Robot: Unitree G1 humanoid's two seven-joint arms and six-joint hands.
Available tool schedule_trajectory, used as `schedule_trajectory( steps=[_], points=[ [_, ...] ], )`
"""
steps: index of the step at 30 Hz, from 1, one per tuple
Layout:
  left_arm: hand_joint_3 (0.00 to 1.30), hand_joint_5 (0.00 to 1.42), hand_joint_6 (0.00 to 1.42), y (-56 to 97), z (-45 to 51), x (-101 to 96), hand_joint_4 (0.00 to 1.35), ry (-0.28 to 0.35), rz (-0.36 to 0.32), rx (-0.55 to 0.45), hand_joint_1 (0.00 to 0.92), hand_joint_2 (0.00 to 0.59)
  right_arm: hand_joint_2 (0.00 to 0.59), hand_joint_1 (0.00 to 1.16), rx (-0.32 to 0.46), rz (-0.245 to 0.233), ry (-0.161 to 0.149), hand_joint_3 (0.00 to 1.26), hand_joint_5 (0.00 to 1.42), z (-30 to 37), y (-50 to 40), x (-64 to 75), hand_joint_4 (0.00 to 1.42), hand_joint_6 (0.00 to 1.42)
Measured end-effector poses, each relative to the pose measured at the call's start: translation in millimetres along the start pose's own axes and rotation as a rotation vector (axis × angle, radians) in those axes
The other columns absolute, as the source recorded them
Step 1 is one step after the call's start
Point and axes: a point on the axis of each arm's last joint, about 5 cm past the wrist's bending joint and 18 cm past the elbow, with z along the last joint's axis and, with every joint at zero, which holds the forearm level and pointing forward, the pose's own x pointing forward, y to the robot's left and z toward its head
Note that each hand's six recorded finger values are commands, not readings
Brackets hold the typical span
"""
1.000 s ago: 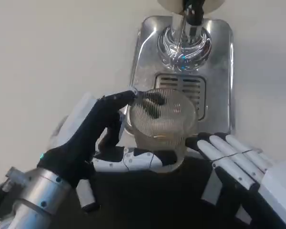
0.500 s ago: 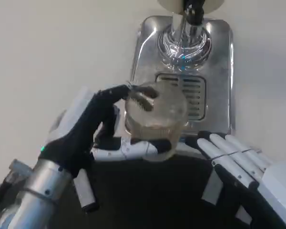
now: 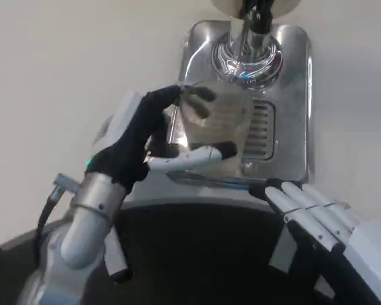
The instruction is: Grasp the cup under the faucet to collect the drink, then remove the cup.
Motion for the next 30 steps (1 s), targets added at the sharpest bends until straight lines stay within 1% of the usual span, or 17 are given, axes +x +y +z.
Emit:
schedule_trajectory(
  steps=[4, 8, 12, 16, 17, 19, 22, 30],
  points=[
    [1.12, 1.42, 1.42, -0.3, -0.8, 14.2, 1.2, -0.012, 0.016, -0.001, 0.685, 0.087, 0.328, 0.64, 0.001, 0.0, 0.002, 0.11, 0.07, 0.5, -0.3, -0.4, 0.06, 0.19],
    [1.12, 1.42, 1.42, -1.5, -2.0, 23.6, 1.2, -0.019, 0.019, 0.0, 0.686, 0.087, 0.328, 0.63, 0.0, -0.002, 0.003, 0.11, 0.07, 1.1, -0.9, -0.6, 0.06, 0.19],
    [1.12, 1.42, 1.42, -4.4, -3.7, 28.0, 1.19, -0.022, 0.013, -0.006, 0.687, 0.087, 0.336, 0.62, -0.003, -0.008, -0.001, 0.11, 0.07, 2.5, -2.3, -0.8, 0.07, 0.2],
    [1.11, 1.42, 1.42, -8.0, -6.4, 33.2, 1.18, -0.021, -0.011, -0.004, 0.689, 0.088, 0.337, 0.62, -0.002, -0.007, 0.003, 0.11, 0.07, 3.2, -2.7, -1.3, 0.07, 0.2],
    [1.1, 1.42, 1.42, -9.5, -7.4, 35.8, 1.17, -0.027, -0.024, -0.002, 0.689, 0.087, 0.337, 0.62, -0.002, -0.006, 0.004, 0.11, 0.07, 3.2, -2.8, -1.4, 0.07, 0.2],
    [1.1, 1.42, 1.42, -9.8, -7.3, 39.1, 1.15, -0.038, -0.028, 0.004, 0.692, 0.089, 0.337, 0.62, -0.002, -0.004, 0.005, 0.11, 0.07, 3.3, -2.8, -1.5, 0.07, 0.2],
    [1.09, 1.41, 1.42, -9.6, -8.3, 43.5, 1.15, -0.04, -0.025, 0.009, 0.687, 0.096, 0.337, 0.61, 0.0, 0.0, 0.01, 0.11, 0.07, 3.1, -2.9, -1.4, 0.07, 0.2],
    [1.06, 1.38, 1.42, -10.8, -10.5, 47.5, 1.12, -0.041, -0.001, 0.029, 0.672, 0.107, 0.337, 0.61, 0.004, 0.0, 0.02, 0.11, 0.08, 2.7, -2.9, -1.3, 0.06, 0.2]
  ],
)
